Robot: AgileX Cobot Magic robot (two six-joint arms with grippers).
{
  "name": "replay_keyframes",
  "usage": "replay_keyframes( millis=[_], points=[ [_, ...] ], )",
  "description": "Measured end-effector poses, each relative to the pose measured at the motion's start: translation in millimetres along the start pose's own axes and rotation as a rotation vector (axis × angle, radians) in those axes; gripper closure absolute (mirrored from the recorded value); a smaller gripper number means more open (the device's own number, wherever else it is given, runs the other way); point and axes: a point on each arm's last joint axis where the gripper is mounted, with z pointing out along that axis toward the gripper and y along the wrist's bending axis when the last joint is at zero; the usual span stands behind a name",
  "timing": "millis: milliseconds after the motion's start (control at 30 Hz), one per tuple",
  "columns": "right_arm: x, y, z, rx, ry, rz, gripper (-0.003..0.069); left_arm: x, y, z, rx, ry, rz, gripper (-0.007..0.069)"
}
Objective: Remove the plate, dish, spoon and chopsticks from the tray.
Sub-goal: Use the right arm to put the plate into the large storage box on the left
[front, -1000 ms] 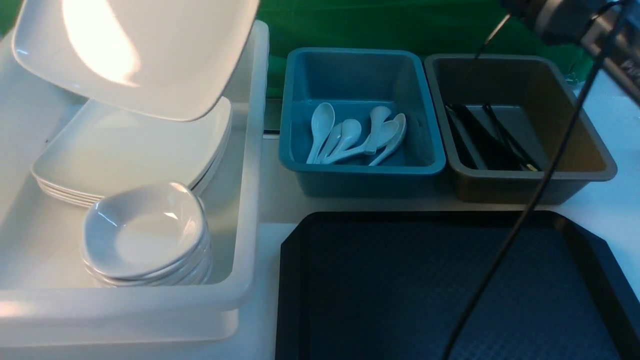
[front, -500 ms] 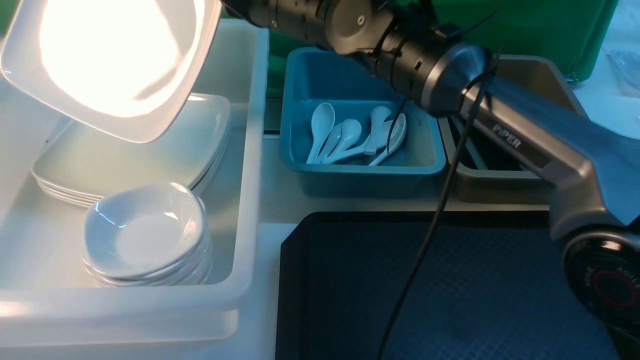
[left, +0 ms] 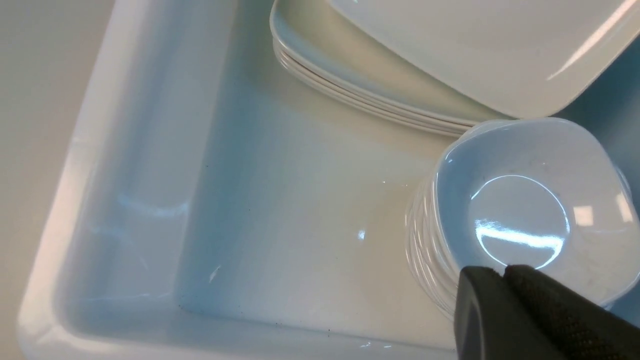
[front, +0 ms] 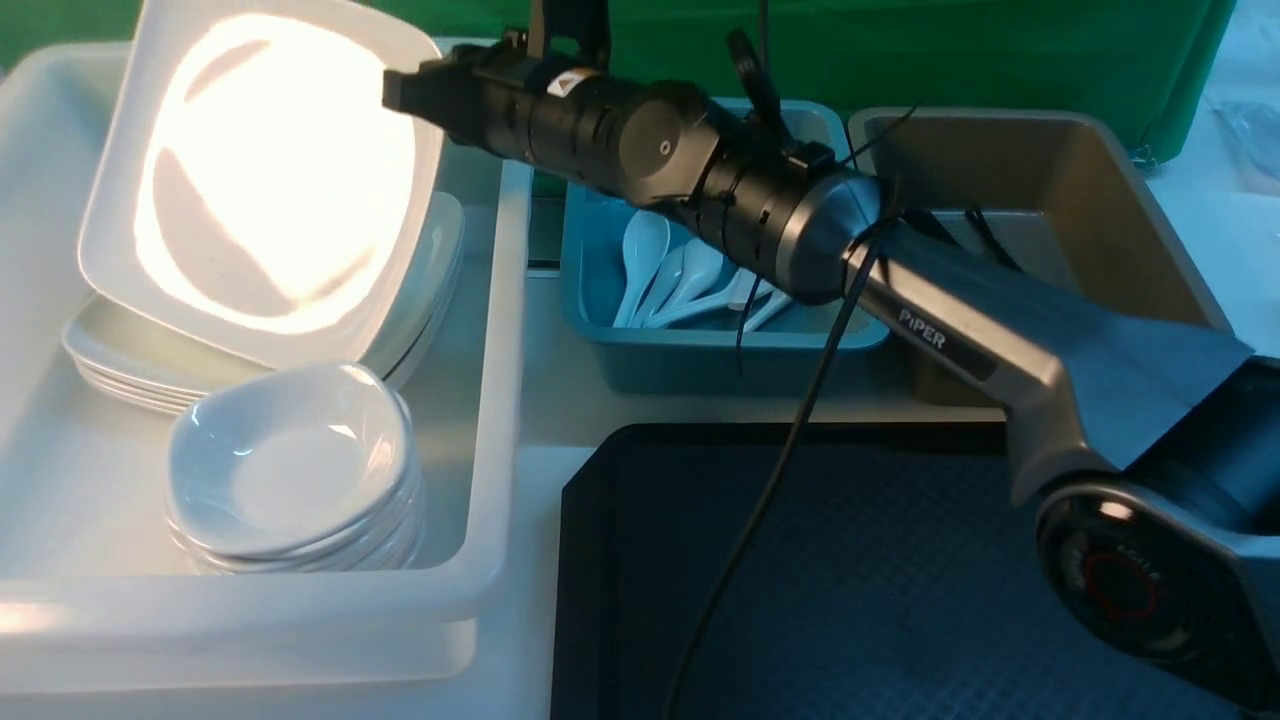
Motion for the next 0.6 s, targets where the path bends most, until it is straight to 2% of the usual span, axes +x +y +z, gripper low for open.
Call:
replay_keyframes(
  millis=[433, 500, 600],
  points=[
    [13, -8, 8, 0.018, 0.0, 0.011, 0.0592, 0, 0, 0, 0.0, 0.0, 0.001, 0.0608],
    [15, -9, 9, 0.02, 0.0, 0.013, 0.0564, 0, 0, 0, 0.0, 0.0, 0.001, 0.0608],
    [14, -10, 9, 0.021, -0.001, 0.015, 0.0477, 0, 0, 0, 0.0, 0.0, 0.002, 0.0608]
  ],
)
